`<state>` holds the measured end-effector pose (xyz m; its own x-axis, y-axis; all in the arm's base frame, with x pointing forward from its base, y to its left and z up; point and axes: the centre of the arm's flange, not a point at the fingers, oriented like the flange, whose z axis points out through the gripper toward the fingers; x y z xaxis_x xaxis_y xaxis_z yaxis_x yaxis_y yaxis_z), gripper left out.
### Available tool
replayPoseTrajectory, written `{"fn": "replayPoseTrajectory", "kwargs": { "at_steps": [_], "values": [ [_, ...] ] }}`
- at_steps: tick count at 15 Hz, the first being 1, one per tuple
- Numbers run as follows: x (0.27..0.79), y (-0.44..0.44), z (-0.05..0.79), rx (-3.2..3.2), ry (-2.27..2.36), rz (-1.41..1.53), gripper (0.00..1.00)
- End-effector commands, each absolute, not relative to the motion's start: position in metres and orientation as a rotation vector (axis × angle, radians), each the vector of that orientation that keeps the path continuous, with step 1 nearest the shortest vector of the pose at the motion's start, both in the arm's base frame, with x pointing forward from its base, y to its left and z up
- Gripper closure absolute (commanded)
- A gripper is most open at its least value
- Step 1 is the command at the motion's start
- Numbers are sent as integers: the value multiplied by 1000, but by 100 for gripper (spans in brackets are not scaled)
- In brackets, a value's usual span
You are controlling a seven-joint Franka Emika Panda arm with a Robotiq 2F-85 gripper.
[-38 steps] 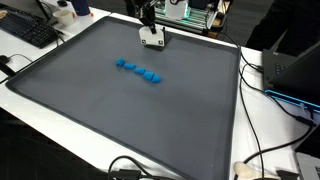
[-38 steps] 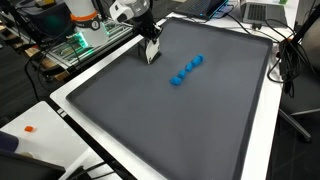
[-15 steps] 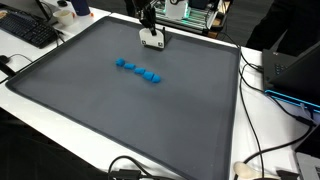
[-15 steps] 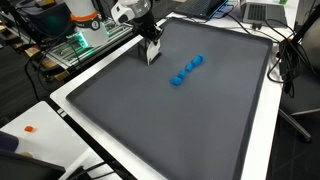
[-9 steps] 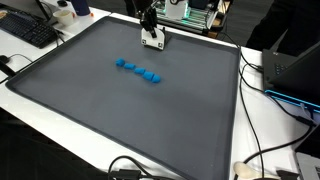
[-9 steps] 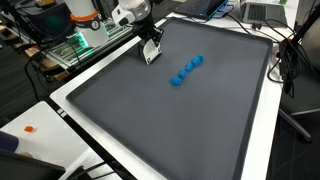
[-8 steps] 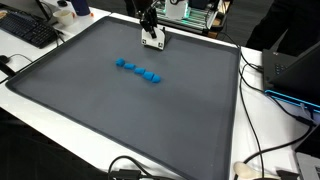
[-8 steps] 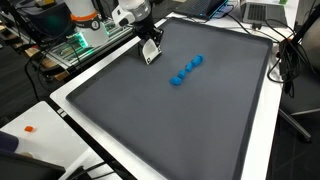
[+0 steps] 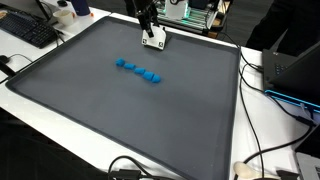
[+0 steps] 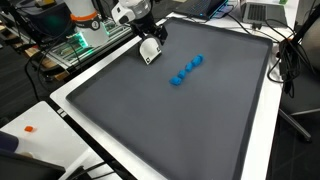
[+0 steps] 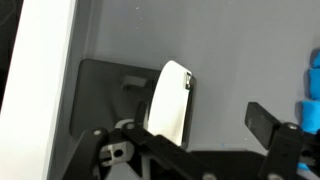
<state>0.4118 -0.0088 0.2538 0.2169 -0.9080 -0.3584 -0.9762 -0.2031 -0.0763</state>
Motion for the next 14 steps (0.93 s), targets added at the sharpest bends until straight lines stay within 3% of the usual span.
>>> {"fn": "replayPoseTrajectory", "kwargs": {
  "at_steps": [1, 8, 14],
  "values": [
    [406, -8, 271, -2231, 1779, 381, 0],
    [412, -6, 306, -2343, 1781, 396, 0],
    [451, 0, 344, -2699, 1474, 199, 0]
  ]
}}
